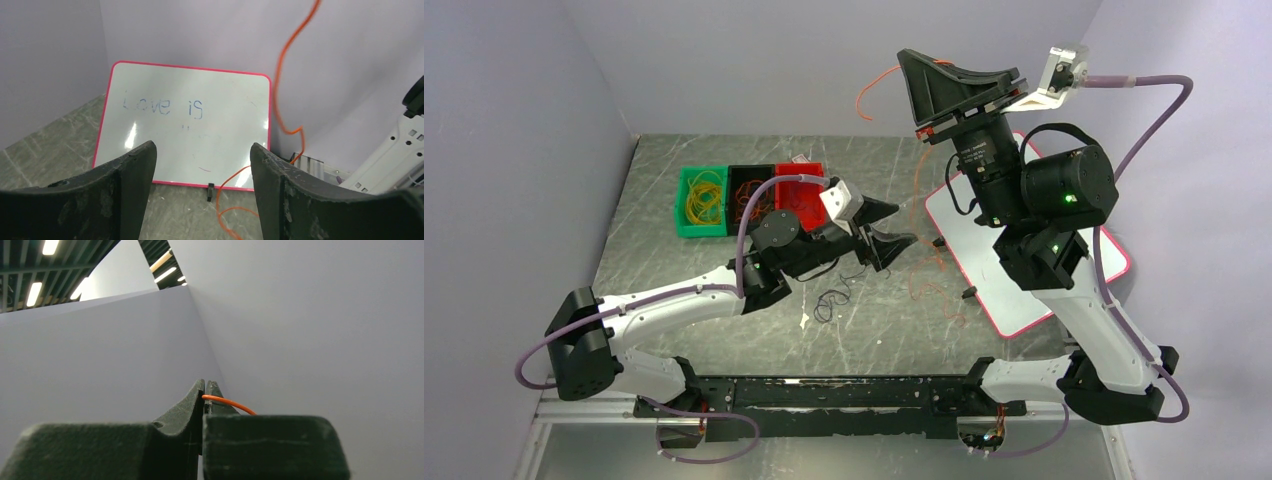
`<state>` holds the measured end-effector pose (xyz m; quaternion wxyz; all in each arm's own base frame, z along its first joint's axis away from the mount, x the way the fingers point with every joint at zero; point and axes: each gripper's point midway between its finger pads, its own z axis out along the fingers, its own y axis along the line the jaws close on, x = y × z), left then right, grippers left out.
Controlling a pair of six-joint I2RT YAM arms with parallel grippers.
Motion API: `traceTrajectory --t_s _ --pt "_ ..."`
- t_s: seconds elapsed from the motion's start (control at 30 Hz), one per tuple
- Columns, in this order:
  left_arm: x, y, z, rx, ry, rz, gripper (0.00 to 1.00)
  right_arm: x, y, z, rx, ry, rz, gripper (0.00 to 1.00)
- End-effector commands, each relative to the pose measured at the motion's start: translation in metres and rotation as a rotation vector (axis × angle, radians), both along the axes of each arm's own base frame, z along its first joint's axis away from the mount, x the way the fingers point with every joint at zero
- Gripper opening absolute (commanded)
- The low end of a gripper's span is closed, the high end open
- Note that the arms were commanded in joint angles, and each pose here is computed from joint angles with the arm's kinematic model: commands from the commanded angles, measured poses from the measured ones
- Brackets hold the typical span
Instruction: Untangle the cables
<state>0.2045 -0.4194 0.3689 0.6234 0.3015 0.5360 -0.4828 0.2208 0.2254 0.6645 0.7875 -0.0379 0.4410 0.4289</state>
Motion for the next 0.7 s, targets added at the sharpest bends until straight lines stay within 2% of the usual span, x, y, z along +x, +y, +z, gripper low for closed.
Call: traceTrajectory --t_s 0.0,0.33,0.67 --pt "-0.014 -0.002 0.017 -0.058 -0.034 -0.082 0.73 -0.006 -0.003 0.007 0.019 -0.018 0.016 0.00" --pt "-0.034 0.005 0.007 -0.065 -0.026 -0.158 0.74 -0.006 0.003 0.004 0.014 -0.014 0.034 0.00" --pt "-0.020 0.000 0.014 -0.065 -0.050 -0.107 0.75 -0.005 0.009 0.005 0.010 -0.007 0.057 0.00"
